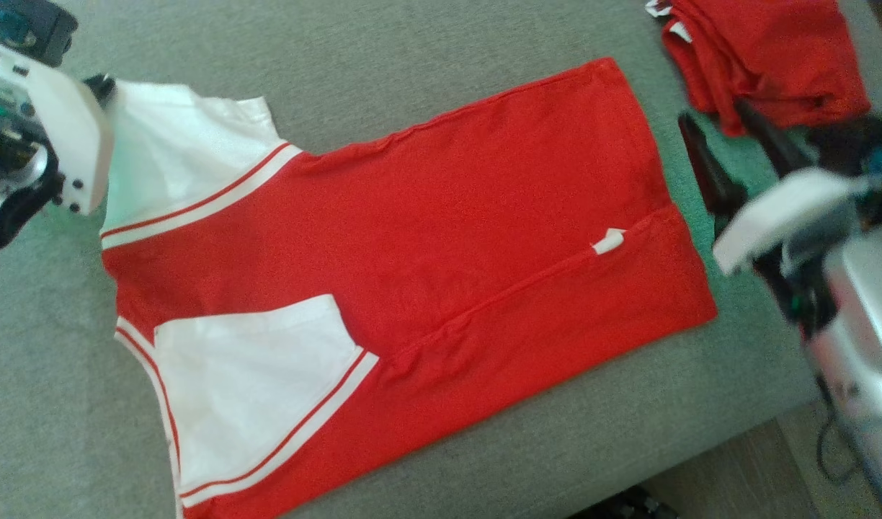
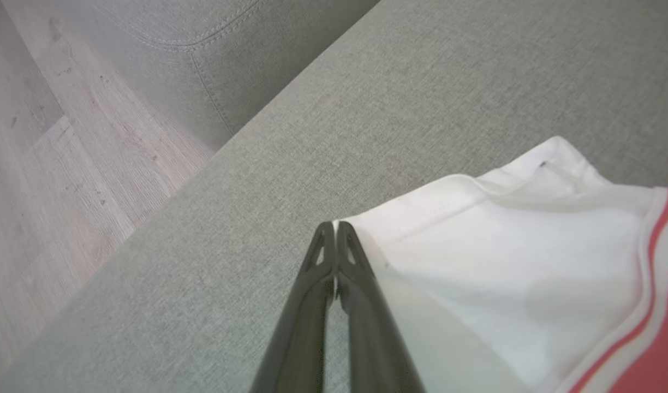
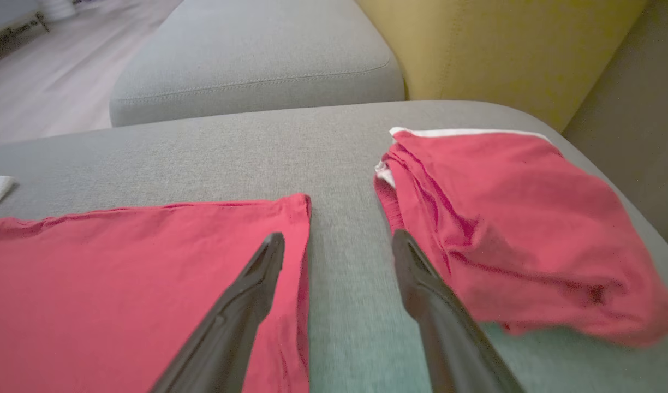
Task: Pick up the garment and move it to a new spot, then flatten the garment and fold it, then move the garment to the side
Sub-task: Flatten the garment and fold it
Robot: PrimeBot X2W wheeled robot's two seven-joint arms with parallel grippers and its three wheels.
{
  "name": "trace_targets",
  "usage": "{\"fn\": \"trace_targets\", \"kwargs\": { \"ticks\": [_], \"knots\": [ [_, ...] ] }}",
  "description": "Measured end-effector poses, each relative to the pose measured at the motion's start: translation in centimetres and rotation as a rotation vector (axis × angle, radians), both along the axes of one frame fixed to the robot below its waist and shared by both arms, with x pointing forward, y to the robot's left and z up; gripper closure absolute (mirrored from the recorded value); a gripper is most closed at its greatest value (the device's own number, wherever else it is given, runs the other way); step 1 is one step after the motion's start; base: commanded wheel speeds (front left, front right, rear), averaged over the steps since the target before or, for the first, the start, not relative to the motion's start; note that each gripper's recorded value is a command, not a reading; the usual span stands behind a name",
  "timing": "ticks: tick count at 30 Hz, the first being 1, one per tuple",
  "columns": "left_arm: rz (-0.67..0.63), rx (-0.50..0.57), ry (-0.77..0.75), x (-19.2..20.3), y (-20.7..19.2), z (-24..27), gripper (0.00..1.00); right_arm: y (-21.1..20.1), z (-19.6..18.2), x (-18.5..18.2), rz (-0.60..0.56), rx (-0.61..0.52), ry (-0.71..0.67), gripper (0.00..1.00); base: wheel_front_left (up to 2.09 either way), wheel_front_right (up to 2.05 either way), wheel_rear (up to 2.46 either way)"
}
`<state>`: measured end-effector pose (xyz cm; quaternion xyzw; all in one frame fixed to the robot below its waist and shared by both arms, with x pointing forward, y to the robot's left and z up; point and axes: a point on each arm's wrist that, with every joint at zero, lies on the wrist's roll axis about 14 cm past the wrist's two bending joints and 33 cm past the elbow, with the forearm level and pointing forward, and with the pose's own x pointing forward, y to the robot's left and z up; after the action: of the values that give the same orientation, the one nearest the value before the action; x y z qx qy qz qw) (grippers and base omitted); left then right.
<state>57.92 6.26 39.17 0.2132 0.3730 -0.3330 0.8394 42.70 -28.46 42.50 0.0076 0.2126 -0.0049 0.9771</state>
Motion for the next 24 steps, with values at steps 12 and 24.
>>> {"fn": "trace_targets", "kwargs": {
  "ticks": [12, 24],
  "knots": [
    [-0.041, -0.001, -0.034, 0.4, 0.4, 0.4, 1.00, 1.6, -3.1, 5.9, 0.066, -0.064, 0.281, 0.00, 0.00, 0.00, 0.00],
    [-0.040, 0.022, -0.035, 0.5, 1.9, -0.1, 1.00, 2.6, -5.1, 7.1, 0.081, -0.053, 0.358, 0.53, 0.00, 0.00, 0.00]
  ]
}}
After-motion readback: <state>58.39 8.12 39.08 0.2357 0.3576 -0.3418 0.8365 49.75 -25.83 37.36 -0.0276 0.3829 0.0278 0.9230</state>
